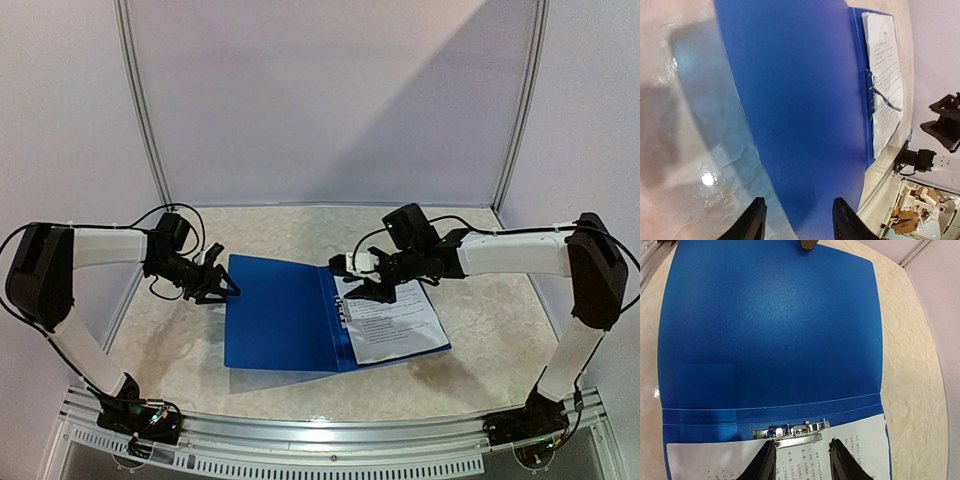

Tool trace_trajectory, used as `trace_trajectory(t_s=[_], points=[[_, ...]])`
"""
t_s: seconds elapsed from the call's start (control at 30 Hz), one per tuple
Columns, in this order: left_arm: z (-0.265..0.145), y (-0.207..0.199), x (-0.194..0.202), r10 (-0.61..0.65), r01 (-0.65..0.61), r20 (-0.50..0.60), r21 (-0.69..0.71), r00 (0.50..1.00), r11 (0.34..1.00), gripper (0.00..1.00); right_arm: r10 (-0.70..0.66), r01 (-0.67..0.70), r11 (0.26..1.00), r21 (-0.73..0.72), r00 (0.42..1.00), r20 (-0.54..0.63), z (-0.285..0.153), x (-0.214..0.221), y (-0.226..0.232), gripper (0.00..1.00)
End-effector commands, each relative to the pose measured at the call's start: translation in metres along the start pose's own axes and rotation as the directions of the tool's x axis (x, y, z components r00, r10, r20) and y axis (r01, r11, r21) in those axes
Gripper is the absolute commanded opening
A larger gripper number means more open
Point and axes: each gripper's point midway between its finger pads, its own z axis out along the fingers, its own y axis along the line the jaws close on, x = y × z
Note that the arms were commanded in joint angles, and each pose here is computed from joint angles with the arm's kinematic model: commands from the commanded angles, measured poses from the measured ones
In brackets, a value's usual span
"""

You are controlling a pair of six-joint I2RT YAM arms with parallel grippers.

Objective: Put the files into the folder

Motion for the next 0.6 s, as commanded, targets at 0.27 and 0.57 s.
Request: trace_trajectory(t_s=[0.27, 0.57], points=[[0.002, -0.001, -0.001, 0.0, 0.0, -0.008, 0.014, 1.0, 1.0, 0.46, -0.2, 0.19, 0.979, -0.077, 0.967, -0.155, 0.04, 0.028, 0.015, 0.32], [0.003, -0.001, -0.002, 0.002, -0.001, -0.01, 0.014, 1.0, 1.0, 0.46, -0.168, 0.155, 0.984, -0.089, 0.972, -0.166, 0.041, 0.033, 0.019, 0.23]])
